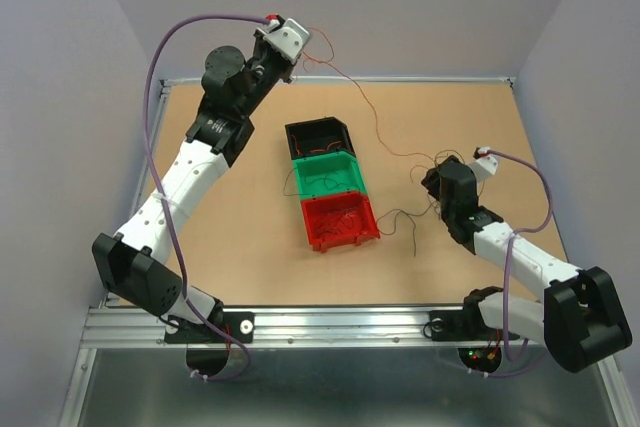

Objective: Untangle the cables

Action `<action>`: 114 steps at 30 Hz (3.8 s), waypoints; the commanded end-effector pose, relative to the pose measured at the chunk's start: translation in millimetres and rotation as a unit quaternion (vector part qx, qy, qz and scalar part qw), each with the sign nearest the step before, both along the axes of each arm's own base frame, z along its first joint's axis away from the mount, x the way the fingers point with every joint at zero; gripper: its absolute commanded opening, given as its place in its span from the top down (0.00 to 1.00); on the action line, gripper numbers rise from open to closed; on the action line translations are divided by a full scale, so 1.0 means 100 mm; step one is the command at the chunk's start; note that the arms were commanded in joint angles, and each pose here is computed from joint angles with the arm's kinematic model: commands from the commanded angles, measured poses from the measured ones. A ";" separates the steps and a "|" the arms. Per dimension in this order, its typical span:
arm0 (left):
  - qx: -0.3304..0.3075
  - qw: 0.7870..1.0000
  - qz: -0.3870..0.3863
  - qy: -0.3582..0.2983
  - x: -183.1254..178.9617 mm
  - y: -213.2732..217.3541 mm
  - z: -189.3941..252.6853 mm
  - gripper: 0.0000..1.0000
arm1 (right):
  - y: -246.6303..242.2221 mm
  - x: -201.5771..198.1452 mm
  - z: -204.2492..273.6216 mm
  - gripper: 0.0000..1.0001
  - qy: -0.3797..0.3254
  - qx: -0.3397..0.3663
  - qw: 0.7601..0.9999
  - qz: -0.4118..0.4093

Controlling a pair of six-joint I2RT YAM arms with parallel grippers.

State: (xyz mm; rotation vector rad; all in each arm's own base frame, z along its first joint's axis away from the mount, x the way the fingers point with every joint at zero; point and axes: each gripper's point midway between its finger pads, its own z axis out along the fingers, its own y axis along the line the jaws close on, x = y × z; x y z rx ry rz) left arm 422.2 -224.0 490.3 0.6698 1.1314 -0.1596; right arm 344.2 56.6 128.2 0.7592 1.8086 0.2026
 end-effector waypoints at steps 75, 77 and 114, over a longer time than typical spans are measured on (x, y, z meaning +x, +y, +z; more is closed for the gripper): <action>-0.047 0.986 0.064 -0.144 -0.19 0.36 1.09 1.00 | 0.06 0.15 0.04 0.00 -0.009 0.012 1.000 0.011; -0.045 0.987 0.057 -0.141 -0.18 0.32 1.06 1.00 | 0.07 0.16 0.05 0.00 -0.011 0.014 1.000 0.013; -0.020 0.990 0.041 -0.136 -0.14 0.12 1.07 1.00 | 0.17 0.15 0.08 0.00 -0.026 0.023 0.998 0.043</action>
